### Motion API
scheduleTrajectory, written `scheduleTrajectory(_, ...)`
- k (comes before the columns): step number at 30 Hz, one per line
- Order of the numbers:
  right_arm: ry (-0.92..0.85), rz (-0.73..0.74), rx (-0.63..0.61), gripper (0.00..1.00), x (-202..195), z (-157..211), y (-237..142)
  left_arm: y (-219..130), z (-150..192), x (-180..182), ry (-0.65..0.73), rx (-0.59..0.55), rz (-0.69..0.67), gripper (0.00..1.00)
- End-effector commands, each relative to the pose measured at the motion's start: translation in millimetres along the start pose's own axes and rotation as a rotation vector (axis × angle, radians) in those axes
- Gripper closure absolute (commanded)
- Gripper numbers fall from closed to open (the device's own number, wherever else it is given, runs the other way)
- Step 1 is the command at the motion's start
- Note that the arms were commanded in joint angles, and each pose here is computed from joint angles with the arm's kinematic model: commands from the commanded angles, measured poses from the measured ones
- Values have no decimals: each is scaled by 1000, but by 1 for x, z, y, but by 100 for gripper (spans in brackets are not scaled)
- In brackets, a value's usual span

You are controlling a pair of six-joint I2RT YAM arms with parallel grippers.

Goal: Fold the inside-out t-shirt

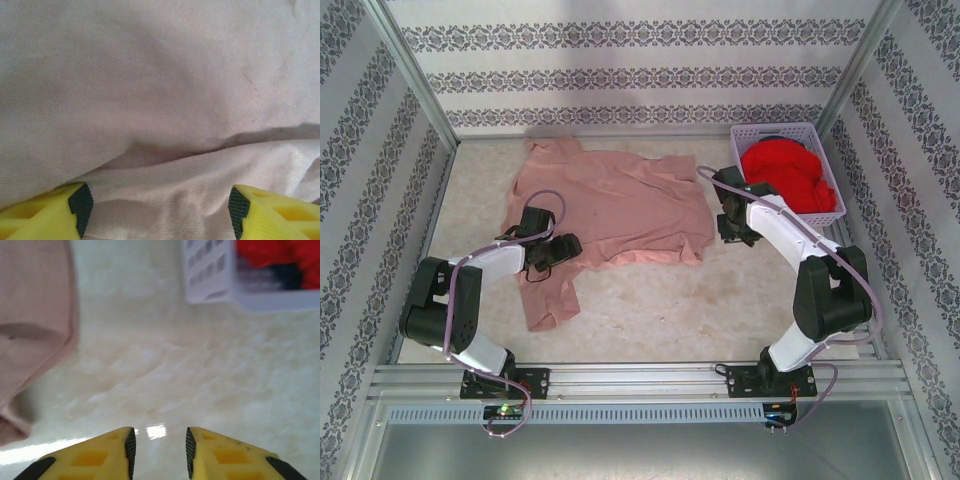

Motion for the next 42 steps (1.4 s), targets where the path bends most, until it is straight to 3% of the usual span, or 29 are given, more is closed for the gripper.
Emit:
scheduleTrajectory(1, 39, -252, -40, 62, 53, 7, 0, 7, 14, 36, -17, 40, -117, 25)
scheduleTrajectory(5, -3, -344, -76, 56, 105, 11, 7, 6, 14, 34, -17, 43, -108, 25)
scheduleTrajectory(9, -129, -253, -70, 53, 128, 16, 15, 5, 14, 33, -16, 41, -102, 25)
scheduleTrajectory(22, -313, -9, -6, 58, 125, -1, 43, 3, 13, 29, -10, 34, -85, 25)
scheduleTrajectory(29, -319, 3, 61, 58, 116, 4, 57, 2, 13, 31, -9, 29, -87, 25)
scheduleTrajectory(42, -220, -74, 42, 96, 90, -1, 56, 4, 14, 33, -5, 31, -93, 25)
Point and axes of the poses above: each hand's point on the last joint's axis, 136 mm out from that joint toward the fingers, its own y axis out along the fingers, its own x axis along the line the jaws close on, z = x × y, the point moved 1 cm from there along -y, back along the fingers, and after that the axes turned 14 degrees about -y, right-handed, at the moved point
